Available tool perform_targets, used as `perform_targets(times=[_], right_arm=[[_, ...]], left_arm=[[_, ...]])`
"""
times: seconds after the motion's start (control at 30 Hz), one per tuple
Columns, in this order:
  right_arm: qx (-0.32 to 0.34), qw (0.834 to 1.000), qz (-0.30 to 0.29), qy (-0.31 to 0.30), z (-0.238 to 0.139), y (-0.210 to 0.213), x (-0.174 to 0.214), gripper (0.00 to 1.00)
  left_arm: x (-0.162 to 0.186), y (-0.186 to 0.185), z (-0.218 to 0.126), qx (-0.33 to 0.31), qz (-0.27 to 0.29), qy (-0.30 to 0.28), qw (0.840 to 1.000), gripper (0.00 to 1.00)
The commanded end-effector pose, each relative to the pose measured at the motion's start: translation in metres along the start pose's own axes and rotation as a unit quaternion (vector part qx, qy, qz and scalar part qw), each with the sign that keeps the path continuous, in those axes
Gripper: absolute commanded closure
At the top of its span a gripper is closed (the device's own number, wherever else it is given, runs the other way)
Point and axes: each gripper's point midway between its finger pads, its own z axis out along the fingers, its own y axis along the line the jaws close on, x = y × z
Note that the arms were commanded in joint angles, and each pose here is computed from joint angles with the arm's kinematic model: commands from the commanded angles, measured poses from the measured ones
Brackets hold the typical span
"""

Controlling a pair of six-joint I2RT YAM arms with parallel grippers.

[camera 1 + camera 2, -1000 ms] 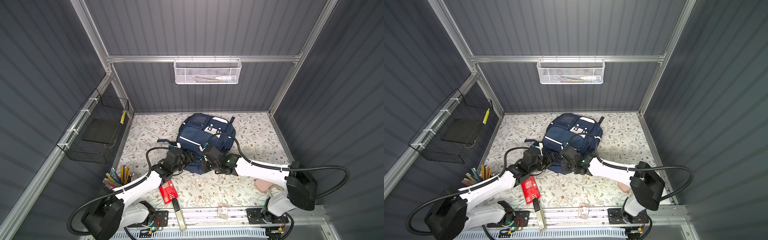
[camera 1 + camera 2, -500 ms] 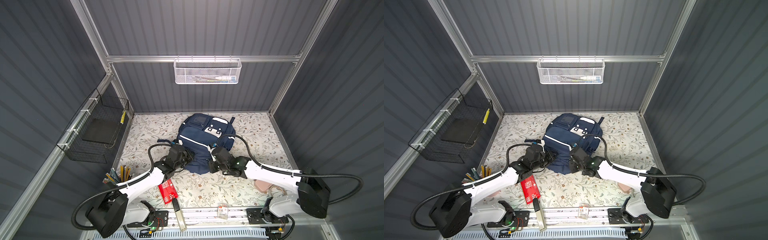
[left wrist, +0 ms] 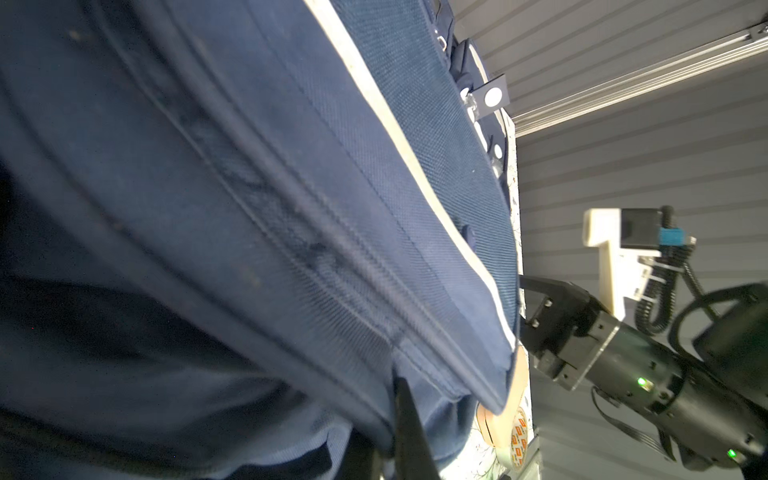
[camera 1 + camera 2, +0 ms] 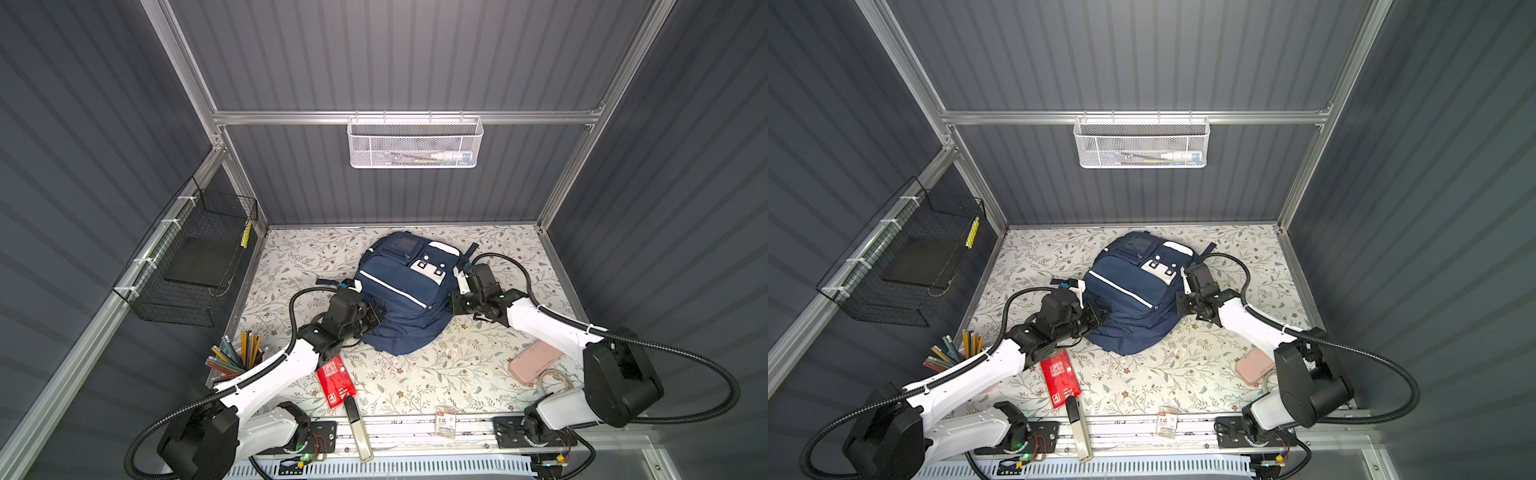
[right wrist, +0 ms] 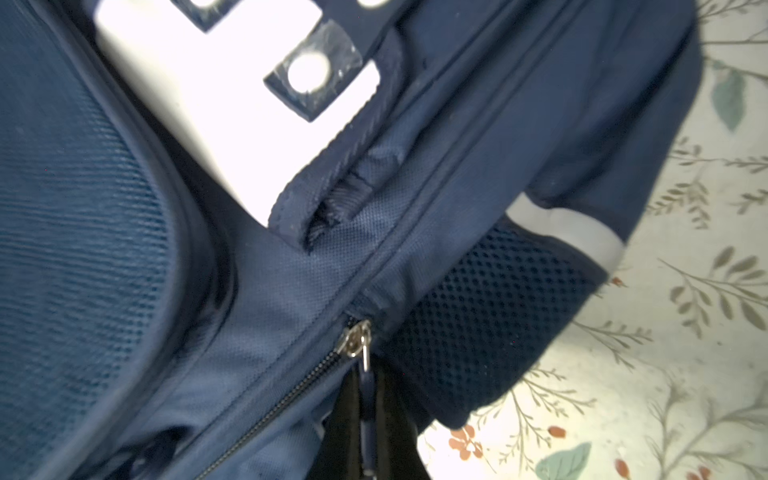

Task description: Pack the student bag

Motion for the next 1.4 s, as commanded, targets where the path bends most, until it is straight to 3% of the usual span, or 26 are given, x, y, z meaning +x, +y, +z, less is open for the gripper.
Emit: perform_targets(times=[0.0, 0.17, 0.27, 0.37, 0.53, 0.63, 0.67, 0.73, 0.8, 0.97, 1.07, 1.13, 1.27, 1.37], right_arm=[[0.153, 0.988, 0.031, -0.001, -0.003, -0.079, 0.000, 1.00], [0.151, 0.987, 0.049, 0.012, -0.018, -0.082, 0.018, 1.00], [0.095, 0.994, 0.056, 0.002, -0.035, -0.054, 0.030, 1.00], [0.075, 0.994, 0.076, 0.014, -0.048, -0.040, 0.053, 1.00], [0.038, 0.998, 0.045, 0.028, -0.051, -0.007, 0.080, 1.00], [0.035, 0.998, 0.033, 0.044, -0.047, -0.005, 0.085, 0.85], [0.032, 0.998, 0.025, 0.046, -0.049, -0.002, 0.083, 0.77], [0.027, 0.999, -0.017, 0.032, -0.059, 0.008, 0.076, 0.49], [0.057, 0.996, -0.065, 0.010, -0.073, 0.007, 0.064, 0.39], [0.100, 0.981, -0.126, -0.109, -0.121, -0.001, 0.011, 0.30], [0.052, 0.954, -0.246, -0.162, -0.121, 0.025, -0.005, 0.27], [0.016, 0.918, -0.349, -0.186, -0.118, 0.047, -0.009, 0.30], [-0.029, 0.827, -0.526, -0.195, -0.102, 0.075, -0.001, 0.30], [-0.016, 0.793, -0.582, -0.180, -0.087, 0.078, -0.007, 0.33]], left_arm=[[-0.023, 0.011, -0.018, -0.023, 0.015, -0.040, 0.999, 1.00], [-0.039, 0.015, -0.016, -0.026, 0.017, -0.050, 0.998, 1.00], [-0.043, 0.009, -0.007, -0.022, 0.033, -0.042, 0.998, 0.93], [-0.046, 0.008, 0.004, -0.020, 0.038, -0.039, 0.998, 0.93], [-0.064, 0.005, 0.007, -0.032, 0.054, -0.061, 0.996, 0.74], [-0.064, 0.000, 0.009, -0.023, 0.053, -0.056, 0.997, 0.58], [-0.065, 0.001, 0.007, -0.029, 0.056, -0.055, 0.996, 0.53], [-0.068, -0.002, -0.001, -0.034, 0.069, -0.059, 0.995, 0.47], [-0.066, -0.009, -0.011, -0.021, 0.082, -0.059, 0.995, 0.46], [-0.047, -0.031, -0.017, 0.036, 0.092, -0.026, 0.995, 0.32], [-0.022, -0.047, -0.008, 0.044, 0.107, -0.008, 0.993, 0.28], [-0.008, -0.053, 0.000, 0.047, 0.110, 0.002, 0.993, 0.28], [-0.004, -0.036, 0.016, 0.021, 0.096, 0.001, 0.995, 0.28], [-0.010, -0.024, 0.020, -0.018, 0.115, -0.009, 0.993, 0.28]])
